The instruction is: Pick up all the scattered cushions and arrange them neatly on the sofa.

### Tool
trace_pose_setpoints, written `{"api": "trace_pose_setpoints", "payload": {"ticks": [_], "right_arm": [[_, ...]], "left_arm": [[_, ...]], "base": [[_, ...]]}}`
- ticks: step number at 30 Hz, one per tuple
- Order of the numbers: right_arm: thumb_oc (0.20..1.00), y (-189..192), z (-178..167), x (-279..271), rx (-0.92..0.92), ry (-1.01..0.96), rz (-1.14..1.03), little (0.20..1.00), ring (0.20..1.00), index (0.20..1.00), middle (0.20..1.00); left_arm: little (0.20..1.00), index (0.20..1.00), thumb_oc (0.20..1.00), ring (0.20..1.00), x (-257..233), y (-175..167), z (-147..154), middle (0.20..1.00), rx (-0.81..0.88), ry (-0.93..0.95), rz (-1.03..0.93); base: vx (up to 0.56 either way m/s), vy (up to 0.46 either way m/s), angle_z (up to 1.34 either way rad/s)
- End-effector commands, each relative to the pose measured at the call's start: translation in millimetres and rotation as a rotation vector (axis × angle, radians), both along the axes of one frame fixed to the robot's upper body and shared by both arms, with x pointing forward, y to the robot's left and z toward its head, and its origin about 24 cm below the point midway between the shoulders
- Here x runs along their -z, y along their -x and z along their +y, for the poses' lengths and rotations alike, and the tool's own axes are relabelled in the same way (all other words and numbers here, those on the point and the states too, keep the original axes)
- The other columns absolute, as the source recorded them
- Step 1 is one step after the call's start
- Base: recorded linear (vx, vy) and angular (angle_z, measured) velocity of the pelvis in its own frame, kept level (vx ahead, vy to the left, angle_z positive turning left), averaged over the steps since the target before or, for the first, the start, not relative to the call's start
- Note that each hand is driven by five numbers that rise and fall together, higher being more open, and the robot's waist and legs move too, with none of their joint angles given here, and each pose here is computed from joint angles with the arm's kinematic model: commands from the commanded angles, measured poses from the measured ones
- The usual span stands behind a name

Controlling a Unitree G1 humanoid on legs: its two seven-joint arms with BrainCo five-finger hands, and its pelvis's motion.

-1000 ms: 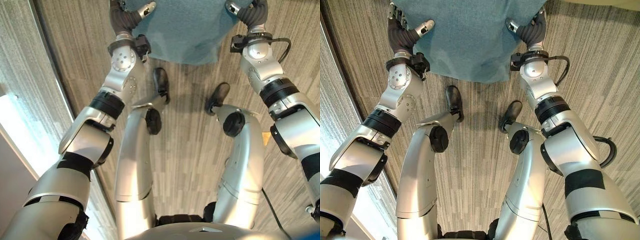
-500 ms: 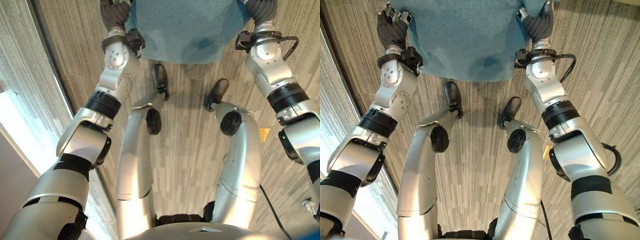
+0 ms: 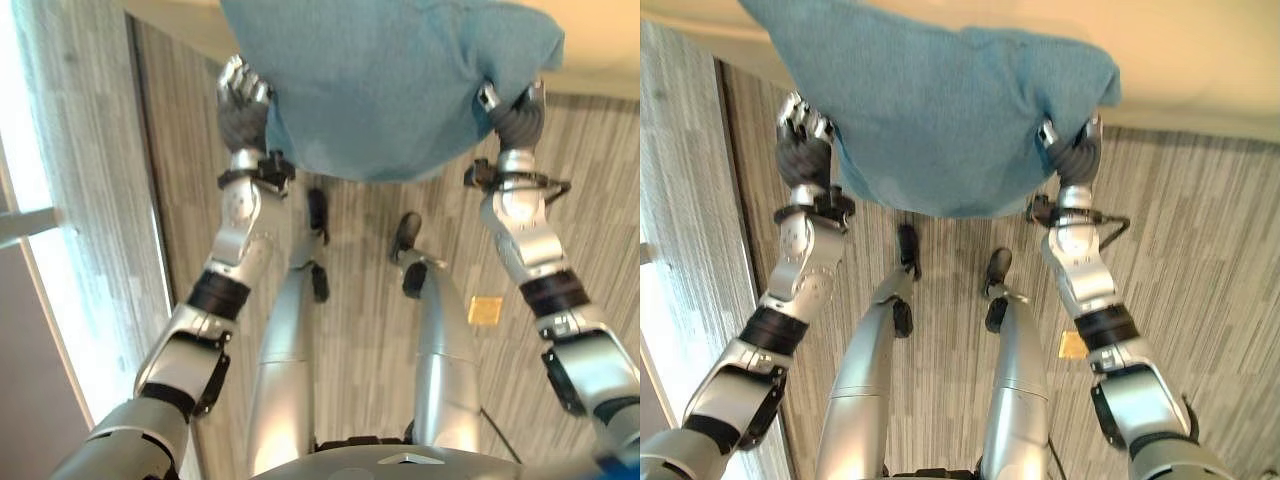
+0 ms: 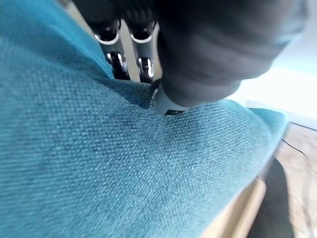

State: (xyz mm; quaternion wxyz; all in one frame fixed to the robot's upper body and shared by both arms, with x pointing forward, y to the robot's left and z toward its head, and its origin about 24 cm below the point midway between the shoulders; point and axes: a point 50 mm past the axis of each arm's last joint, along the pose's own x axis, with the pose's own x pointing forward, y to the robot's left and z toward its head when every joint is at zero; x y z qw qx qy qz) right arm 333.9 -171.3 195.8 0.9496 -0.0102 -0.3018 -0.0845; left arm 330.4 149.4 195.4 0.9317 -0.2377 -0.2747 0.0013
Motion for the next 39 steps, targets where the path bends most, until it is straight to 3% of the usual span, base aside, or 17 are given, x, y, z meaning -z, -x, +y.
{"api": "trace_pose_setpoints", "payload": {"ticks": [1,12,26,39], "right_arm": [[0.200,16,33,-12,-0.169,0.096,-0.158,0.200,0.200,0.200,0.200],[0.200,51,10,55,-0.128,0.155,0.052,0.200,0.200,0.200,0.200],[0.200,75,-8,77,-0.076,0.120,0.133,0.200,0.200,0.200,0.200],[0.200,74,-11,88,-0.066,0.104,0.196,0.200,0.200,0.200,0.200]], "left_arm": [[0.200,0.200,0.200,0.200,-16,20,-53,0.200,0.241,-0.062,-0.209],[0.200,0.200,0.200,0.200,69,43,-44,0.200,0.277,-0.060,0.077],[0.200,0.200,0.200,0.200,100,57,-46,0.200,0.305,-0.044,0.205],[0.200,0.200,0.200,0.200,130,72,-27,0.200,0.252,-0.090,0.340]], "base": [[0.00,-0.089,0.16],[0.10,-0.147,0.03],[0.08,-0.137,-0.02],[0.23,0.083,-0.46]]}}
